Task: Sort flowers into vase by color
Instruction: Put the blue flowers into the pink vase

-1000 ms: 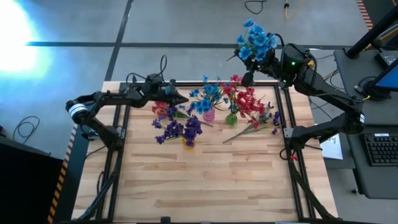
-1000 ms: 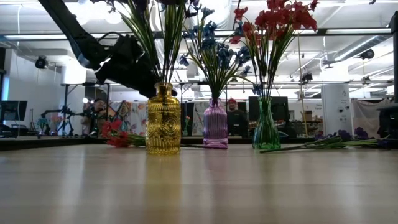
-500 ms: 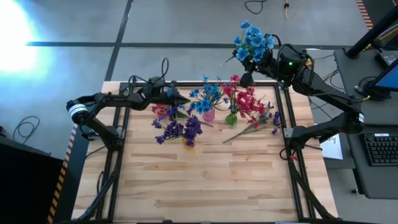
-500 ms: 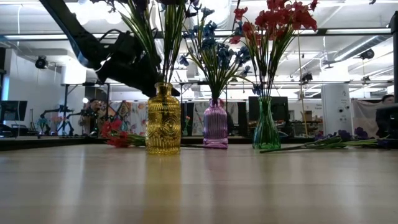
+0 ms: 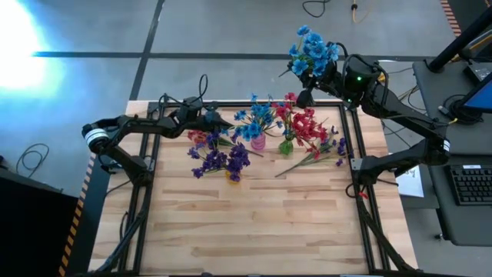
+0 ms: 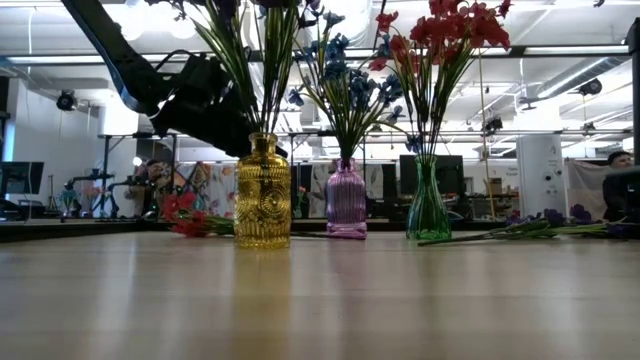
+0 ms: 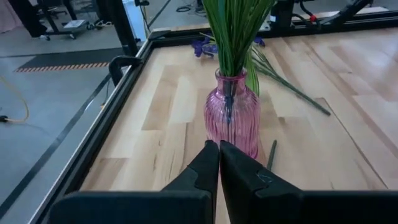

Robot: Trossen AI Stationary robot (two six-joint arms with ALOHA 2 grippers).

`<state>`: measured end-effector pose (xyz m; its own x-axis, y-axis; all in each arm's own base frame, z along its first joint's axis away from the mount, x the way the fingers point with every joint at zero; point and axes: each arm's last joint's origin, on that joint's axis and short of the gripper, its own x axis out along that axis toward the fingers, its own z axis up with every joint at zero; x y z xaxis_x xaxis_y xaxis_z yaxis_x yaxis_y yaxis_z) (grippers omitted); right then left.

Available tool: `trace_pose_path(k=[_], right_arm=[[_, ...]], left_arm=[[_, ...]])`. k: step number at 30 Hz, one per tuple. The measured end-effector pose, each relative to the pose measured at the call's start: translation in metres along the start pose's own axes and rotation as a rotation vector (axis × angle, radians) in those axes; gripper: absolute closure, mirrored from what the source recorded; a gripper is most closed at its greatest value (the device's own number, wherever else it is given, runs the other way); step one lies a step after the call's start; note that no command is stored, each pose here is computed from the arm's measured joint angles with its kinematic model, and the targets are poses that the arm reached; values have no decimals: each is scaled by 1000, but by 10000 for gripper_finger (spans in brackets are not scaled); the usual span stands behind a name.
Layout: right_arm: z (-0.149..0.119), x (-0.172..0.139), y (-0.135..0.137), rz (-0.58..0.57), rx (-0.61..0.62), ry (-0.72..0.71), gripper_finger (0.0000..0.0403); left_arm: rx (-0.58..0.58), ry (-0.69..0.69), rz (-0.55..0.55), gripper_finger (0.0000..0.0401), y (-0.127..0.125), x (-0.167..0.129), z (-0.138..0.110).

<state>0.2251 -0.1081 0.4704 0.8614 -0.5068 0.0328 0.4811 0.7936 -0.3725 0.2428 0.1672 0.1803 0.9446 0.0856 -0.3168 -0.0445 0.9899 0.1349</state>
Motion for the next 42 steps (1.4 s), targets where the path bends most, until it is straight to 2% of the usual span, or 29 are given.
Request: trace_pose_path(k=[6, 13, 21, 25, 33, 42], right_arm=[[0, 0, 0, 2, 0, 0, 385], [0, 0, 1, 20, 4, -7, 385], [0, 0, 1, 26, -2, -2, 385], [-1, 0, 1, 26, -9, -2, 385], [-1, 1, 1, 26, -10, 0, 385], [-3, 1, 2, 33, -11, 16, 385]], left_arm=[[-52, 5, 0, 367, 3, 10, -6], [-134, 23, -4, 299, 10, 27, -16], [-130, 2, -3, 205, 12, 37, -21], [-109, -17, -19, 171, 11, 41, -23], [-82, -68, -52, 136, 6, 48, -22], [-145, -57, -45, 130, 4, 49, -22]])
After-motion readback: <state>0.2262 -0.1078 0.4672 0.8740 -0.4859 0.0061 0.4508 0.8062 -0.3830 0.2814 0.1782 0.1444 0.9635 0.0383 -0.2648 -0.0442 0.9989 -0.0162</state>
